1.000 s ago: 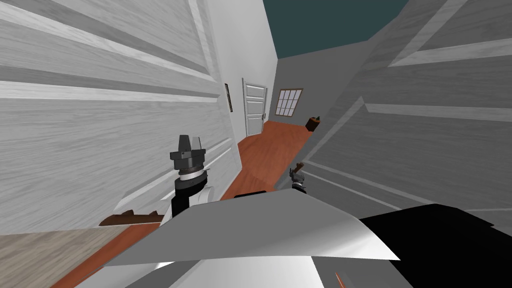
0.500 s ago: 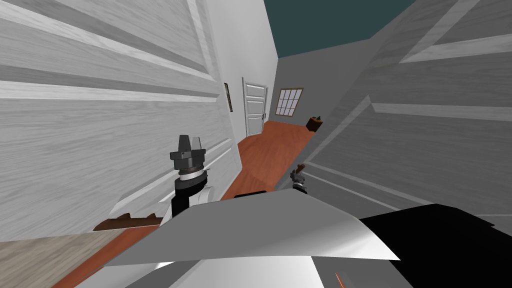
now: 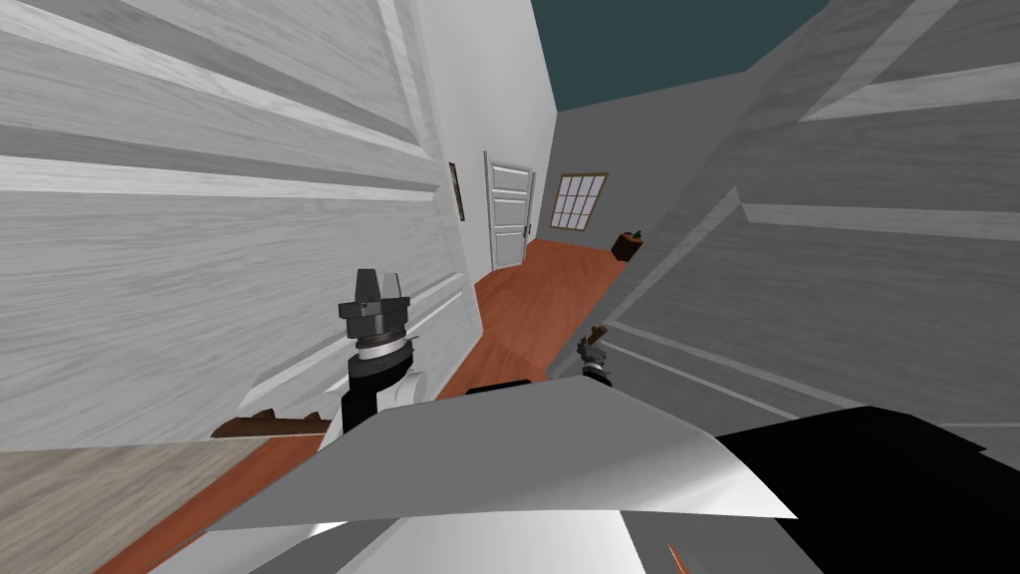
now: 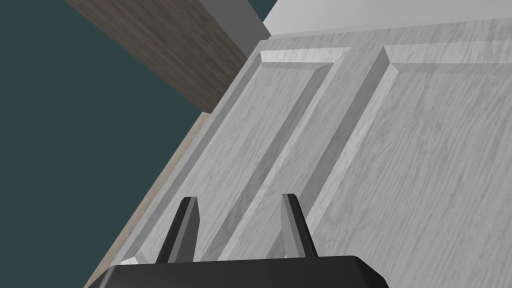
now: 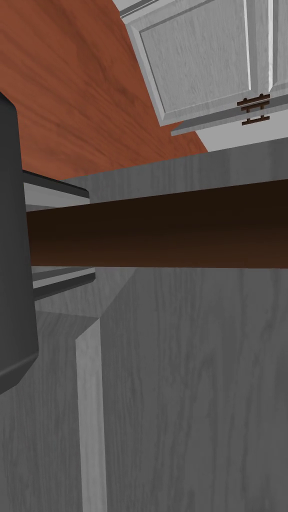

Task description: Pull the door open

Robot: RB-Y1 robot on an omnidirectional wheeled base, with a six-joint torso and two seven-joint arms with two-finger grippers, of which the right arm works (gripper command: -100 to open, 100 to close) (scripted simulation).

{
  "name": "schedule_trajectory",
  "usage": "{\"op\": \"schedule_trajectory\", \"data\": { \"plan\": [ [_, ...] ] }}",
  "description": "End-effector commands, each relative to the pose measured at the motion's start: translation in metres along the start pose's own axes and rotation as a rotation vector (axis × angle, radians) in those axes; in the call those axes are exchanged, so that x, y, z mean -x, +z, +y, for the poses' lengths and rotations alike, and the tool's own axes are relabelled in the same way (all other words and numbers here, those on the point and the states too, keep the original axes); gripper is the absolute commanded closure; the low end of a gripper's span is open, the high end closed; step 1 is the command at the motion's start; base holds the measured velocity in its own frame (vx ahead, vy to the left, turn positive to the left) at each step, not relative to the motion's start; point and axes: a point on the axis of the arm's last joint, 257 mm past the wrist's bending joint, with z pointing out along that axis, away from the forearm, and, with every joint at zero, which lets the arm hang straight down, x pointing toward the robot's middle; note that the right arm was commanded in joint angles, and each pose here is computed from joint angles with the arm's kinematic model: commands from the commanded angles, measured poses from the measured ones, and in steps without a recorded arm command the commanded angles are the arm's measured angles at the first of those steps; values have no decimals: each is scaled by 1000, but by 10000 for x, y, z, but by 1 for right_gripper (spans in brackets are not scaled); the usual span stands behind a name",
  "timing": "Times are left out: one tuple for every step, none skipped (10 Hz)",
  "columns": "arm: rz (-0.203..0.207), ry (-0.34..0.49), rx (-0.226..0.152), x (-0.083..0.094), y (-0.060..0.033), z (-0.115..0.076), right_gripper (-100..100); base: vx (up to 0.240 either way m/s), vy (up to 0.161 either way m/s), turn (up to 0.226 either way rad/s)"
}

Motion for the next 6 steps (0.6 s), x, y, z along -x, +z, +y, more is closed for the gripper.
{"op": "schedule_trajectory", "data": {
  "plan": [
    [-10, 2, -24, 28, -37, -56, 100, -205, 25, 57],
    [-11, 3, -42, 25, -43, -100, 100, -191, 49, 37],
    [-12, 5, -60, 22, -50, -146, 100, -218, 31, 39],
    [-13, 7, -78, 20, -59, -192, 100, -194, 28, 46],
    [-15, 9, -96, 19, -68, -236, 100, -203, 37, 37],
    [-17, 12, -119, 18, -83, -295, 100, -222, -4, 51]
  ]
}}
